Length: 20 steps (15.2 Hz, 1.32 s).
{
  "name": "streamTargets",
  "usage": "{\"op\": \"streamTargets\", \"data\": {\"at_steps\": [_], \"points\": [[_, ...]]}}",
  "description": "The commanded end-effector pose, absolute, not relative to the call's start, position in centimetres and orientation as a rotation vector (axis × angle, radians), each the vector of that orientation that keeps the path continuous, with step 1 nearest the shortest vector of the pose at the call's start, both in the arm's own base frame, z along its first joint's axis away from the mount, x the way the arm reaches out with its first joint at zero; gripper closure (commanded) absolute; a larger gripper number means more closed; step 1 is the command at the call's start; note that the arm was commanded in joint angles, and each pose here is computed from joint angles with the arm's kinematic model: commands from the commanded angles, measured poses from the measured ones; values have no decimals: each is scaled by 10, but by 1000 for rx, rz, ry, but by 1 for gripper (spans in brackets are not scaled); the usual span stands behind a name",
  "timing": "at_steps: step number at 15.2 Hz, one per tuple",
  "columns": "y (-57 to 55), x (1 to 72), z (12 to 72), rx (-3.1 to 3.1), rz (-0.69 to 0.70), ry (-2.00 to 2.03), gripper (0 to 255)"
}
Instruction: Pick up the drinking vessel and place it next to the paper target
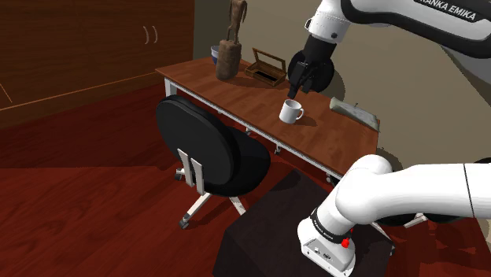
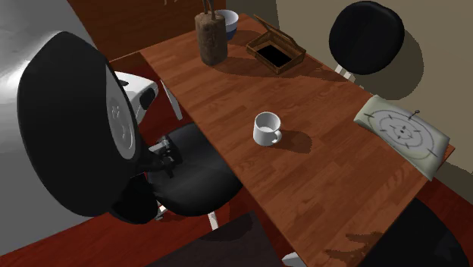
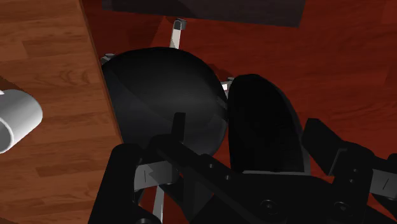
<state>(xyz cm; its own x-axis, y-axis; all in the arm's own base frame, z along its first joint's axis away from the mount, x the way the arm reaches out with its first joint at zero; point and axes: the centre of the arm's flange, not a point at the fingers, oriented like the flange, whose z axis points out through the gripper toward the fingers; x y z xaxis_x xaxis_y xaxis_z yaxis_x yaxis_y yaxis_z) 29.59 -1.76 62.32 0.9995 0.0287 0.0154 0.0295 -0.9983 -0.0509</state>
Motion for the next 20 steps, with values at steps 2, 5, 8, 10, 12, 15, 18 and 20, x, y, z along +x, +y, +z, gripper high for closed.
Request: {"op": "streamTargets", "data": {"at_steps": [2,5,8,10,12,15,18,20], "points": [[-28,300,616,-3092,-23,-49,0],[-58,314,596,-3096,-23,-60,0],[-88,327,575,-3101,-24,-71,0],[-109,336,562,-3104,-24,-78,0],[-129,345,548,-3107,-25,-86,0],[-159,359,528,-3111,-25,-97,0],[-190,373,508,-3116,-26,-108,0],[-210,383,495,-3119,-26,-115,0]]}}
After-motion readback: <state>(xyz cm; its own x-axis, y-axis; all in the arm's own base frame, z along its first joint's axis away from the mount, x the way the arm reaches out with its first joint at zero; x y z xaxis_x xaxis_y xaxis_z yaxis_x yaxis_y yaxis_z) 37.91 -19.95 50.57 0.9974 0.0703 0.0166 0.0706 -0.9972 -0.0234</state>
